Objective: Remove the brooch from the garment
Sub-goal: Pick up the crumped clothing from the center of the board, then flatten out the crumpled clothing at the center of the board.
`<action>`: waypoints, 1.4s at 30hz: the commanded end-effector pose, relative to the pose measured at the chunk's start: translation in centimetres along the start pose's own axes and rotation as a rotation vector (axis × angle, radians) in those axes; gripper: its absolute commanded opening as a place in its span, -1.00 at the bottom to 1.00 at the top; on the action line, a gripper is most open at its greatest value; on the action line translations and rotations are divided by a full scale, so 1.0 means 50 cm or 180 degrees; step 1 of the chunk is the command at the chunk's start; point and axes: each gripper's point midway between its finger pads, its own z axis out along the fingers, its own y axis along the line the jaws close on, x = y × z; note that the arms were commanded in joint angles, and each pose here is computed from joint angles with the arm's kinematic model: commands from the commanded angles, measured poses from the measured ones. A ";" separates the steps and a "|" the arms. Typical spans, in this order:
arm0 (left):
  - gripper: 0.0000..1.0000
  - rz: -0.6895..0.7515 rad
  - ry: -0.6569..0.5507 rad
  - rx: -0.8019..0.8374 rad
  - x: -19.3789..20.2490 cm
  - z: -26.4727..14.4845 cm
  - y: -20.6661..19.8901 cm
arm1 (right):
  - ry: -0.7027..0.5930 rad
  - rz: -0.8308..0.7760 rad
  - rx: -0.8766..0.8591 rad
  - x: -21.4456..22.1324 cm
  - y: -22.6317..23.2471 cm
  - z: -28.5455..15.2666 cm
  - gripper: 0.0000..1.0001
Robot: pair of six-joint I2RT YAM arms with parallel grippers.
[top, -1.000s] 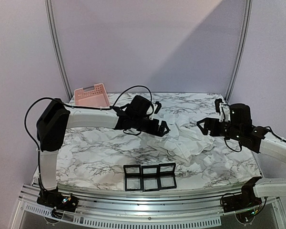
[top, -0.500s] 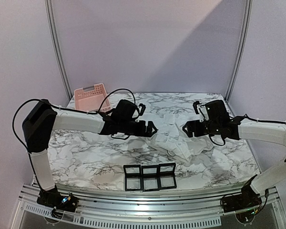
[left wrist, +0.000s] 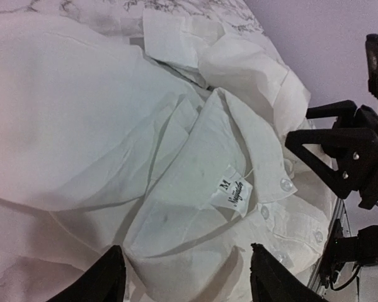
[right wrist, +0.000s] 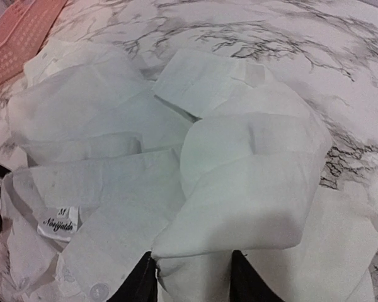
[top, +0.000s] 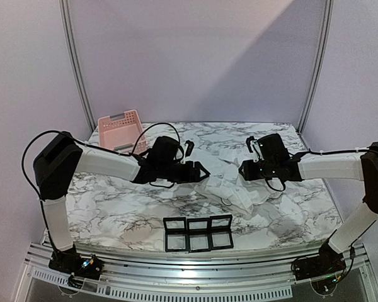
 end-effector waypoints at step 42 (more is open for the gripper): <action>-1.00 0.1655 -0.1746 -0.0951 -0.538 -0.549 -0.211 | -0.2578 0.0385 0.1771 -0.362 -0.160 -0.463 -1.00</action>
